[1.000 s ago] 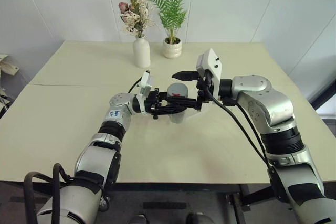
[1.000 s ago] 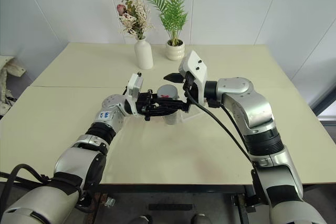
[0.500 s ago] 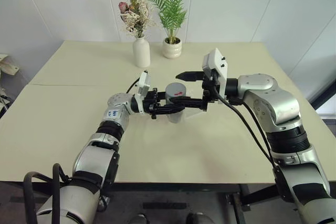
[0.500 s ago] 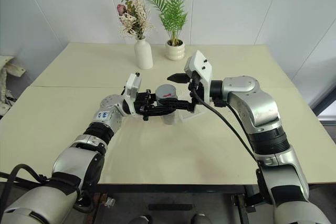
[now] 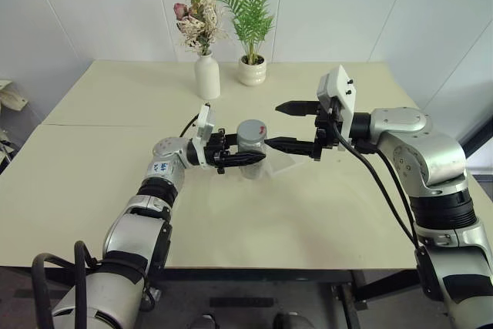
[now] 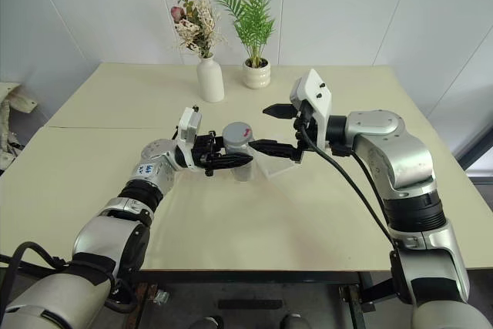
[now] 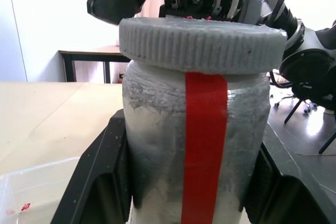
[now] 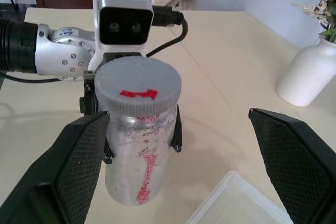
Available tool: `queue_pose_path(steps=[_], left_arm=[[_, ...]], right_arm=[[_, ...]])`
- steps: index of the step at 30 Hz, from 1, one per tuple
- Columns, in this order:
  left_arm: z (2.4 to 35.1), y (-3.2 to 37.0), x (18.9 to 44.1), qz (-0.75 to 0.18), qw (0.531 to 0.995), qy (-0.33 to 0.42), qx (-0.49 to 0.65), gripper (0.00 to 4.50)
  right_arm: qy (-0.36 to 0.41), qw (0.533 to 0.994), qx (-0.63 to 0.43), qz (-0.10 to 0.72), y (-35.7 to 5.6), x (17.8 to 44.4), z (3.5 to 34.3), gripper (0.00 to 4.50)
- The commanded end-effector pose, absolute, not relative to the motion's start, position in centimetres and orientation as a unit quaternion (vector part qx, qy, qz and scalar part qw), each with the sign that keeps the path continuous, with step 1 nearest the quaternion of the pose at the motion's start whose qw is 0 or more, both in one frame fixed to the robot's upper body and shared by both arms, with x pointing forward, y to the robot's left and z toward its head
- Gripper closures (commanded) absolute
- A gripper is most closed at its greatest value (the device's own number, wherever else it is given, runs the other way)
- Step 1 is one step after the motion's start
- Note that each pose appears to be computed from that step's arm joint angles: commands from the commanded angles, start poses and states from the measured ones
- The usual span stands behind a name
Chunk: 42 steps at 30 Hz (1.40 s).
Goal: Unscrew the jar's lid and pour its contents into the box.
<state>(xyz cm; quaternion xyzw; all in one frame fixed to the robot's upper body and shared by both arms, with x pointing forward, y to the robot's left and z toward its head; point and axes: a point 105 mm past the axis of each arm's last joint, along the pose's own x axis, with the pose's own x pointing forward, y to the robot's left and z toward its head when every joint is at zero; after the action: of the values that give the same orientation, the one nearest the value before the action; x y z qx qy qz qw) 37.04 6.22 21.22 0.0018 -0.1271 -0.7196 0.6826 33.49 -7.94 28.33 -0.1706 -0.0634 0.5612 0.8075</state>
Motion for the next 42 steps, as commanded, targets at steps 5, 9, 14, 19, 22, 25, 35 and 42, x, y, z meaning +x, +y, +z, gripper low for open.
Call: queue_pose_path(steps=[5, 9, 14, 19, 22, 25, 35, 42], left_arm=[[21.9, 5.4, 35.8, -0.765, 0.629, -0.140, 0.017, 2.32], [22.1, 4.9, 35.6, -0.770, 0.622, -0.141, 0.017, 2.32], [22.1, 4.6, 35.5, -0.774, 0.617, -0.141, 0.022, 2.32], [22.2, 4.2, 35.4, -0.777, 0.612, -0.144, 0.029, 2.32], [22.7, 4.0, 35.3, -0.777, 0.608, -0.157, 0.037, 2.32], [22.9, 4.0, 35.3, -0.777, 0.608, -0.161, 0.046, 2.32], [23.0, 4.0, 35.3, -0.778, 0.606, -0.161, 0.047, 2.32], [23.0, 4.2, 35.2, -0.779, 0.605, -0.159, 0.044, 2.32]], right_arm=[[-0.120, 0.786, -0.150, 0.587, -5.9, 32.1, 31.1, 0.06], [-0.124, 0.781, -0.139, 0.596, -4.5, 32.2, 31.2, 0.06], [-0.117, 0.774, -0.131, 0.608, -3.7, 32.2, 30.8, 0.06], [-0.110, 0.771, -0.132, 0.614, -3.4, 32.3, 30.4, 0.06], [-0.099, 0.773, -0.139, 0.611, -3.5, 32.8, 29.7, 0.06], [-0.096, 0.773, -0.139, 0.611, -3.7, 32.8, 29.5, 0.06], [-0.094, 0.771, -0.139, 0.615, -3.4, 33.0, 29.3, 0.06], [-0.098, 0.779, -0.144, 0.602, -3.8, 33.7, 29.4, 0.06]])
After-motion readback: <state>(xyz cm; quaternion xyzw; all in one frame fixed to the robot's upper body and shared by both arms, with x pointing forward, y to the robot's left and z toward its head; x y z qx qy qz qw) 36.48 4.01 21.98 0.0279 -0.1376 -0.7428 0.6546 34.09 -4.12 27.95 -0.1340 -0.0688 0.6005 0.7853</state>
